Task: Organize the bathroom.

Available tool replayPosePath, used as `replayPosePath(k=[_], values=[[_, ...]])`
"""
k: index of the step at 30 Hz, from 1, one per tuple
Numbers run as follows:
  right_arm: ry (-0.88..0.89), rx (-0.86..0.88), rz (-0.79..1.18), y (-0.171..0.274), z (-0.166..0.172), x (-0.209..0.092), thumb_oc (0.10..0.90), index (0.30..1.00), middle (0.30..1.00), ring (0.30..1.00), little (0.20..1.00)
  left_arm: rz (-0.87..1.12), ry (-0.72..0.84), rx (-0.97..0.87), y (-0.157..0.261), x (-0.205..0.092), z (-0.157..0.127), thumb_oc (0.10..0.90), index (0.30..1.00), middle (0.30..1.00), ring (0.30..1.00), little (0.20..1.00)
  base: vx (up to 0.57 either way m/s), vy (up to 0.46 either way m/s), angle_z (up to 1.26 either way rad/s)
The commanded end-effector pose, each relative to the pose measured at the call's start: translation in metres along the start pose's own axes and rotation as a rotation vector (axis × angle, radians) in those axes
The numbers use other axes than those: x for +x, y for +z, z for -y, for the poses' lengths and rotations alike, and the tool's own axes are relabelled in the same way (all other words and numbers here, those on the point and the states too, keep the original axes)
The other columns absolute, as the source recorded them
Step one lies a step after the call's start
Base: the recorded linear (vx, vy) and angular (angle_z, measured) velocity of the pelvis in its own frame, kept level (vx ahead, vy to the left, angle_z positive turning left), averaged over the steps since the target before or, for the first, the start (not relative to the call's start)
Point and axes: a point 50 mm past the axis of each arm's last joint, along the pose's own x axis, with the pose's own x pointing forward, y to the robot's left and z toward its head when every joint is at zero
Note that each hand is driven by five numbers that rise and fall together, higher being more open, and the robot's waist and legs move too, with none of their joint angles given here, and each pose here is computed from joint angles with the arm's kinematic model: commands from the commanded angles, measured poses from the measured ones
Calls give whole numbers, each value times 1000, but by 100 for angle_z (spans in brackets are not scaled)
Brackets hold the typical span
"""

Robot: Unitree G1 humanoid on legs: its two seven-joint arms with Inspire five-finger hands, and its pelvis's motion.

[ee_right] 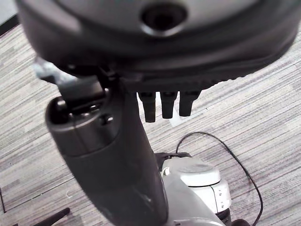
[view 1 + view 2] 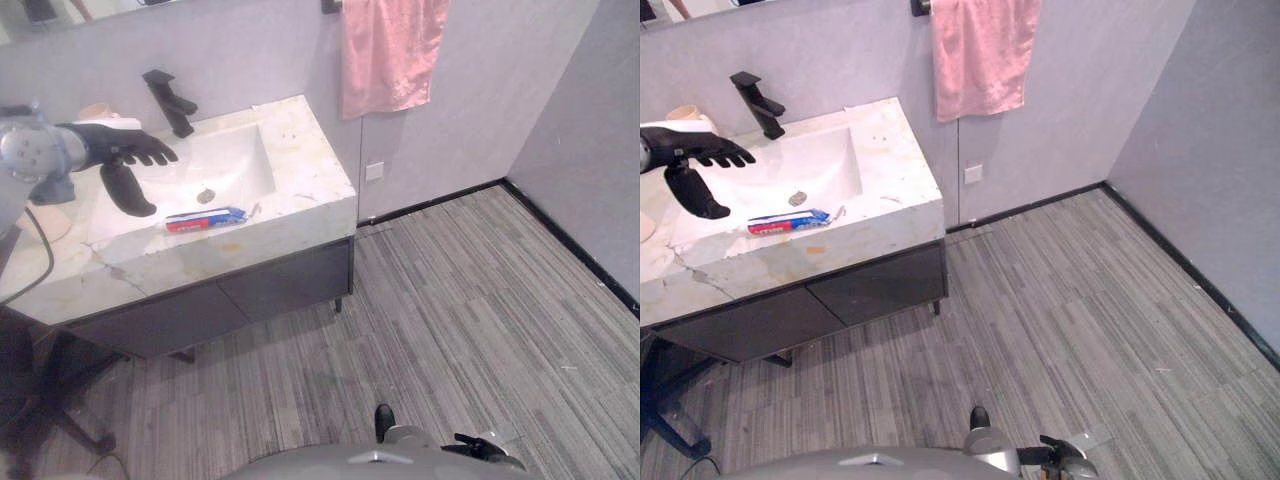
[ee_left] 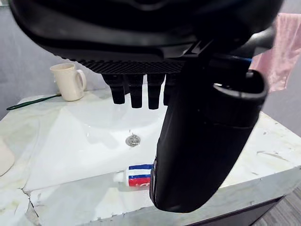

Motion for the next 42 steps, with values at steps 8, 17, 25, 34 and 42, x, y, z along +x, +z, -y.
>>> replayPosePath(k=[8,17,25,34,42], values=[[-27,-15,-10,-9,16,-2,800,900,900,900,900,-77,277,-53,-53,-36,-4,800,900,900,900,900,31,49,0],[-31,-27,-22,-16,21,-4,800,900,900,900,900,-105,343,-3,-62,-31,19,800,900,900,900,900,36,75,0],[-26,-35,-40,-25,20,-5,800,900,900,900,900,-95,482,-9,-63,-30,18,800,900,900,900,900,19,18,-2],[-7,-34,-39,-23,16,-5,800,900,900,900,900,-61,452,20,-41,-29,-2,800,900,900,900,900,0,0,0],[-20,-23,-26,-22,16,-5,800,900,900,900,900,-57,400,70,-41,-20,10,800,900,900,900,900,5,-3,0]])
